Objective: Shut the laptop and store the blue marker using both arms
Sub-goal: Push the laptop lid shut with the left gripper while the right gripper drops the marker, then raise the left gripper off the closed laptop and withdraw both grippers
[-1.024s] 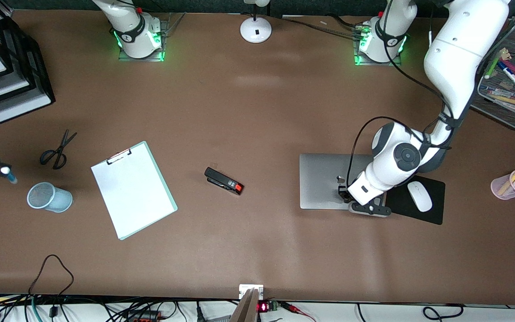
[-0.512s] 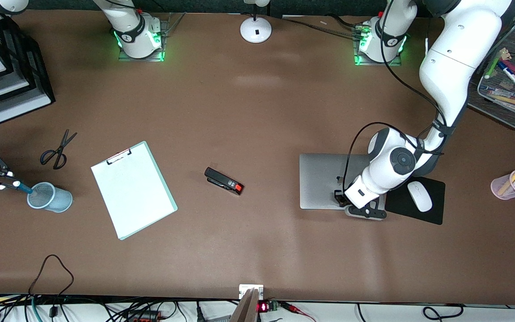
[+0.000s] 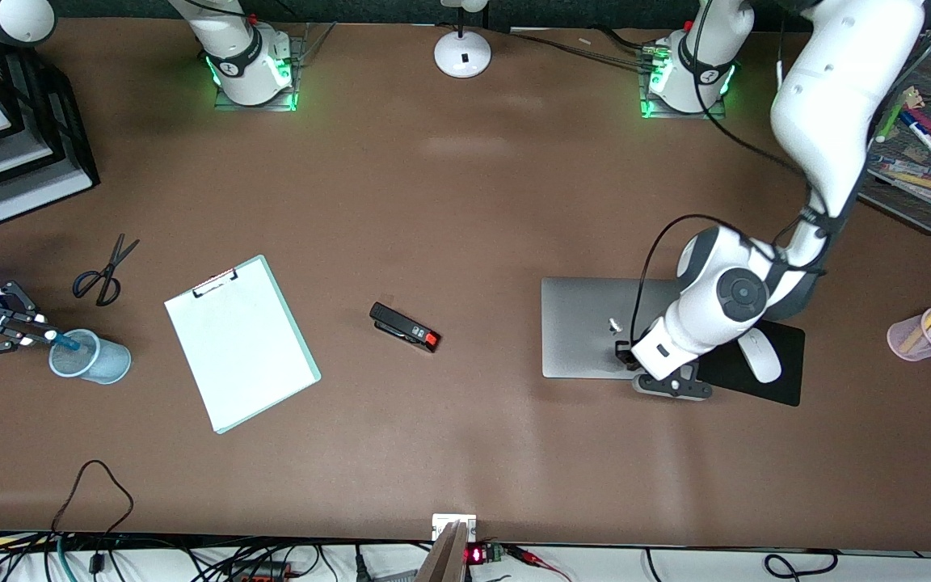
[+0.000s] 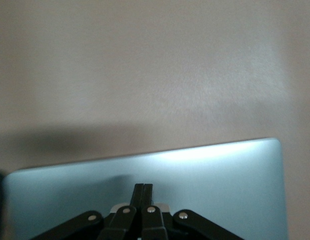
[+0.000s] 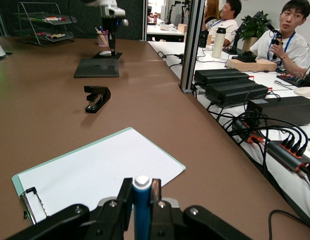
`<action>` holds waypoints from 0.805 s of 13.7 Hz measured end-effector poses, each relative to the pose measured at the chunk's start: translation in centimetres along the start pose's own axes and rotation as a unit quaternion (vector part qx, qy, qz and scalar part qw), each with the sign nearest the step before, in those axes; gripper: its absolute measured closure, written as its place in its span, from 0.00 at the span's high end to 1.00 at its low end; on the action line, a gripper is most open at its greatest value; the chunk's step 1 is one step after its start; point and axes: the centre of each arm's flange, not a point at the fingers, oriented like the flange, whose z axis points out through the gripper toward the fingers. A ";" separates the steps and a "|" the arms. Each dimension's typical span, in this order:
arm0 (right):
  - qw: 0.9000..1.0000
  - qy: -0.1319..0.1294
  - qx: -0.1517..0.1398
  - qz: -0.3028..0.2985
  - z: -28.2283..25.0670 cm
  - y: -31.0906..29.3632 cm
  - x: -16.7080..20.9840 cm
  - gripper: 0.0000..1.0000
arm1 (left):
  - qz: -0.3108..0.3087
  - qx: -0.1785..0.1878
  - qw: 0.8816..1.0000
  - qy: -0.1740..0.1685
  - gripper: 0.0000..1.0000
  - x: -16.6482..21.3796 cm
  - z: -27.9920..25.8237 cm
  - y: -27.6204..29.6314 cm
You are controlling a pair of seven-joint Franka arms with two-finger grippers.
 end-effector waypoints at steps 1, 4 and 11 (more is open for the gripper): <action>1.000 -0.004 0.000 0.004 -0.3 -0.1 -0.1 0.24 | 0.004 0.012 1.000 -0.009 0.01 -0.2 -2.5 0.3; 0.992 -0.061 0.022 0.109 -1.2 -1.0 -1.6 0.56 | 0.015 0.046 0.998 -0.039 0.01 -1.8 -9.2 1.6; 0.946 -0.179 0.019 0.268 0.7 0.6 0.5 1.00 | 0.019 0.097 0.988 -0.117 0.37 -6.4 -18.4 3.1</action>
